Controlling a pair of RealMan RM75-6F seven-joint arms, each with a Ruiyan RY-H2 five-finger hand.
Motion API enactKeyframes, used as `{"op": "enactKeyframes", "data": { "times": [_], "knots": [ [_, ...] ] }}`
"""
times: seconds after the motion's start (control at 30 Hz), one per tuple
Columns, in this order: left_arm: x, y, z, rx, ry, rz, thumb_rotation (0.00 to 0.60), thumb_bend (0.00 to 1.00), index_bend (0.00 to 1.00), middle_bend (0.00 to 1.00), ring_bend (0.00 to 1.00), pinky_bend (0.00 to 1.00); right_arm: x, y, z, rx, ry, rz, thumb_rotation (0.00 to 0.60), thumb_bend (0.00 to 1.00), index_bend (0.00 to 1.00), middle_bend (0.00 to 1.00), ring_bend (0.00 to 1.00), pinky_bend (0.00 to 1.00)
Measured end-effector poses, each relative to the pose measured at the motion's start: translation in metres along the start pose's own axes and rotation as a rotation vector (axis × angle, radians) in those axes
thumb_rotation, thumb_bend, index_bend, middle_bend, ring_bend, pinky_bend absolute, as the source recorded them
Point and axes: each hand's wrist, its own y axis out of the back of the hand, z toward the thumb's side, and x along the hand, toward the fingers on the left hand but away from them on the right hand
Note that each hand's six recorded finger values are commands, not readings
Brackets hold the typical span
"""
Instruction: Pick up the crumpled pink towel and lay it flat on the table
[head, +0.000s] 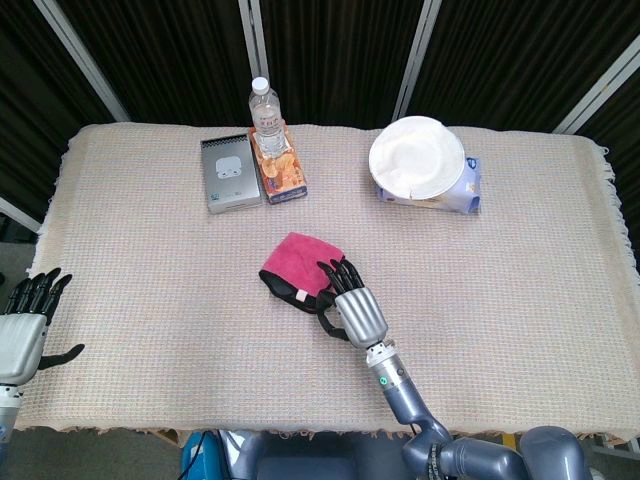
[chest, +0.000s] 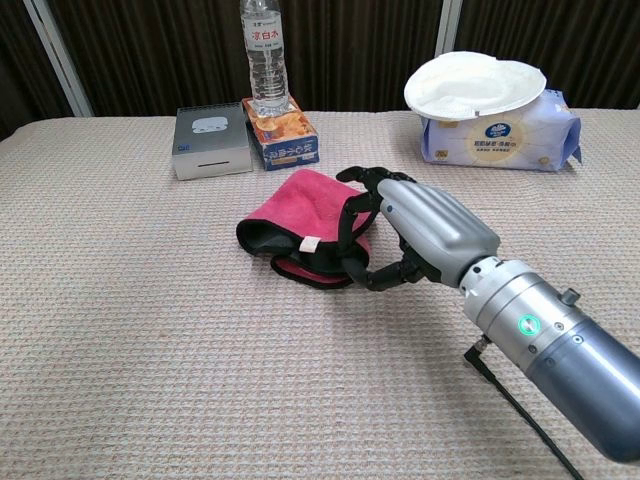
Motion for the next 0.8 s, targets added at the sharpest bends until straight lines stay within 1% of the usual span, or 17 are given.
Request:
{"op": "enactKeyframes", "data": {
  "times": [0.13, 0.53, 0.7, 0.8],
  "knots": [
    [0.0, 0.0, 0.0, -0.002, 0.0, -0.001, 0.6, 0.0, 0.0, 0.0, 0.0, 0.01, 0.0, 0.001, 0.002, -0.004, 0.004, -0.003, 0.6, 0.47, 0.57, 0.13, 0.01, 0.0],
    [0.0, -0.001, 0.001, -0.003, -0.004, -0.003, 0.6, 0.0, 0.0, 0.0, 0.0, 0.01, 0.001, 0.004, 0.007, 0.004, 0.025, -0.007, 0.6, 0.47, 0.57, 0.13, 0.01, 0.0],
    [0.0, -0.001, 0.001, -0.003, -0.004, -0.004, 0.6, 0.0, 0.0, 0.0, 0.0, 0.01, -0.002, 0.015, 0.009, 0.011, 0.033, -0.028, 0.6, 0.47, 0.58, 0.13, 0.01, 0.0],
    [-0.001, -0.001, 0.001, -0.004, -0.004, -0.004, 0.6, 0.0, 0.0, 0.0, 0.0, 0.01, -0.007, 0.029, 0.01, 0.022, 0.042, -0.055, 0.6, 0.47, 0.59, 0.14, 0.01, 0.0]
  ]
}}
